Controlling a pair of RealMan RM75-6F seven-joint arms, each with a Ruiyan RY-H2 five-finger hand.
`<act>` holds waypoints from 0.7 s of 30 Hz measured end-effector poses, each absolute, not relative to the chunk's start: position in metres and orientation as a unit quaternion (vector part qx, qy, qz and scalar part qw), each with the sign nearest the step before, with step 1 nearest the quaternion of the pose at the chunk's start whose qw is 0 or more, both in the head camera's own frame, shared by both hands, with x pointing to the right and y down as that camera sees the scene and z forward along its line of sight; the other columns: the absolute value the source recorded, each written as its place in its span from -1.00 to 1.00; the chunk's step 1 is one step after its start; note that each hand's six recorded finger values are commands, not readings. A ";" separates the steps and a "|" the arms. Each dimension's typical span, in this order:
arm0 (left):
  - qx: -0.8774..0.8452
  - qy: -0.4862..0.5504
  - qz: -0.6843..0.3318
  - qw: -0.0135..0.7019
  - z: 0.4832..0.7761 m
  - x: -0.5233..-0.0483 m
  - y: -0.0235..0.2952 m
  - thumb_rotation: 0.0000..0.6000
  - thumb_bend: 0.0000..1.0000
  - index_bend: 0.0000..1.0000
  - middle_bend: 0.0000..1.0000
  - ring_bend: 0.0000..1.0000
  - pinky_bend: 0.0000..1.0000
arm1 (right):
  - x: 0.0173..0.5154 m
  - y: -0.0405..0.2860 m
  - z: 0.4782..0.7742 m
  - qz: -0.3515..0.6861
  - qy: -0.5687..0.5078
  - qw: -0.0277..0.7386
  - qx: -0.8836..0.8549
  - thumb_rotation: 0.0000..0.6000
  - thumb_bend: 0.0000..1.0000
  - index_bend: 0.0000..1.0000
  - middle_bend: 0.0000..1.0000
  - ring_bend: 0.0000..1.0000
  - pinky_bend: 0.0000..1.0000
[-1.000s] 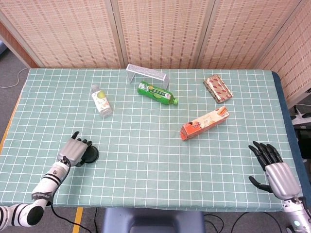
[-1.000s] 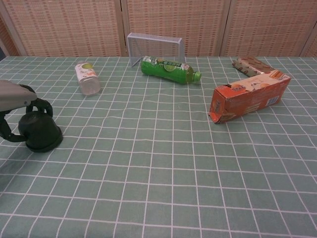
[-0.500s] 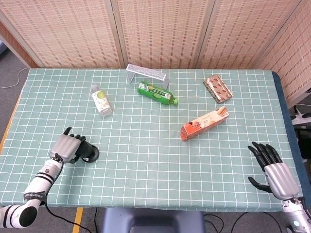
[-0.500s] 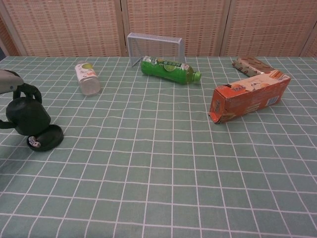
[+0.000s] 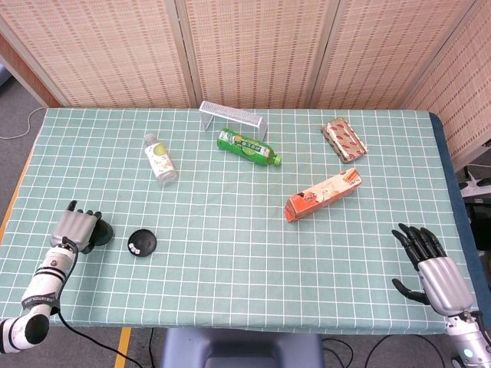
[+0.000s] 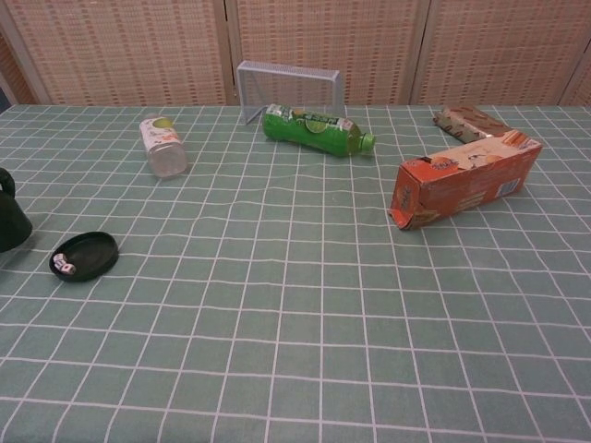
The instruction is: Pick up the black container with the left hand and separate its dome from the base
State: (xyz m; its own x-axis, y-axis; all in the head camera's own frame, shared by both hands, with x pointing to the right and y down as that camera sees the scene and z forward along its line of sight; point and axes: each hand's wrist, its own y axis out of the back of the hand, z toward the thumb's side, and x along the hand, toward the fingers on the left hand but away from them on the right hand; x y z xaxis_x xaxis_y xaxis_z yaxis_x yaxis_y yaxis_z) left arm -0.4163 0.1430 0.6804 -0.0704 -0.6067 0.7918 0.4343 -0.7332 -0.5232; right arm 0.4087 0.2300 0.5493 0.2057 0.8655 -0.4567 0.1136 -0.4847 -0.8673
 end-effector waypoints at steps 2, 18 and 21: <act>-0.583 0.067 -0.733 0.344 0.685 -0.418 0.148 1.00 -0.29 -0.92 -0.68 -0.66 -0.83 | 0.409 0.230 0.549 0.520 -0.356 0.362 -0.687 1.00 -0.65 -1.00 -1.00 -1.00 -1.00; -0.598 0.104 -0.720 0.336 0.673 -0.409 0.148 1.00 -0.25 -1.00 -1.00 -1.00 -0.84 | 0.409 0.230 0.548 0.518 -0.356 0.361 -0.689 1.00 -0.65 -1.00 -1.00 -1.00 -1.00; -0.613 0.157 -0.695 0.341 0.657 -0.403 0.145 1.00 -0.16 -1.00 -1.00 -1.00 -0.86 | 0.408 0.230 0.547 0.517 -0.355 0.363 -0.689 1.00 -0.65 -1.00 -1.00 -1.00 -1.00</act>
